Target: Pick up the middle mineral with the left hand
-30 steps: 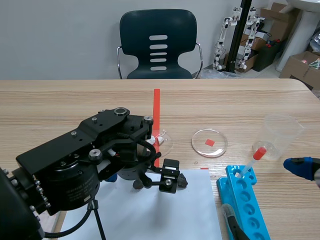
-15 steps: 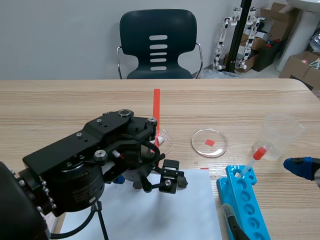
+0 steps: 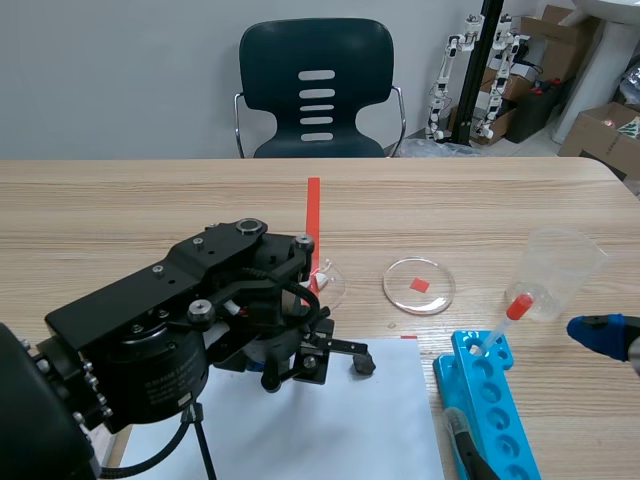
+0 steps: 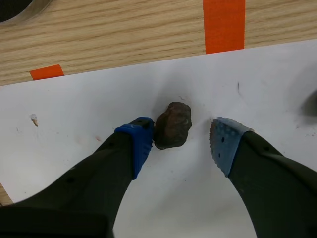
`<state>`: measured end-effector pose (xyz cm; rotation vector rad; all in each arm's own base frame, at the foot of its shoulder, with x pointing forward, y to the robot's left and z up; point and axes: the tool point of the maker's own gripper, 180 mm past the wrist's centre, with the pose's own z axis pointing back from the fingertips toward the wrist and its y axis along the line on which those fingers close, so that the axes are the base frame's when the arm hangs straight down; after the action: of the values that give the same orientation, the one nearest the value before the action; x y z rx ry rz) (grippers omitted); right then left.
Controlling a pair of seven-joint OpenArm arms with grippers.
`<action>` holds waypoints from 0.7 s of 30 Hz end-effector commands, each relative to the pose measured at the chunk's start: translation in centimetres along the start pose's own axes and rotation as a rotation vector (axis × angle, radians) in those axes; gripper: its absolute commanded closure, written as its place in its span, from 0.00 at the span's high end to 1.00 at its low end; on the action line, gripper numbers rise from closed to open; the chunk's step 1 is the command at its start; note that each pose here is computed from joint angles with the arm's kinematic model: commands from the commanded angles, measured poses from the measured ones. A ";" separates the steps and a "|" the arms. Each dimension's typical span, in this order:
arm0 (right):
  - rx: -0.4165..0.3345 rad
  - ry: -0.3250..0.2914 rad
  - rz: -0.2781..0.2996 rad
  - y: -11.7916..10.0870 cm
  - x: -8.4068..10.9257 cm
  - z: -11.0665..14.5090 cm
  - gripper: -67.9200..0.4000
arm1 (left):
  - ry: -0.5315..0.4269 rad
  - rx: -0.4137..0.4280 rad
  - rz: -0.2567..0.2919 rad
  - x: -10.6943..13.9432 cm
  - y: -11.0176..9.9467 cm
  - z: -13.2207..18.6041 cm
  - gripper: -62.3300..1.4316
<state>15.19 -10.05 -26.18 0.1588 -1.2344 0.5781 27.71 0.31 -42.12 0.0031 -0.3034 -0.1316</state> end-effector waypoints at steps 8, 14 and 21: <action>-0.001 -0.018 -0.001 -0.1 0.3 0.0 1.00 | -0.027 -0.011 0.006 1.1 -0.4 0.6 0.23; -0.001 -0.018 -0.001 -0.1 0.3 0.0 1.00 | -0.028 -0.011 0.005 1.2 -0.4 0.6 0.20; -0.001 -0.018 -0.001 -0.1 0.3 0.0 1.00 | -0.064 0.011 -0.008 1.9 0.0 1.0 0.20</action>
<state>15.19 -10.05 -26.18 0.1588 -1.2344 0.5781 28.03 0.61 -41.97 0.0242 -0.3209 -0.1403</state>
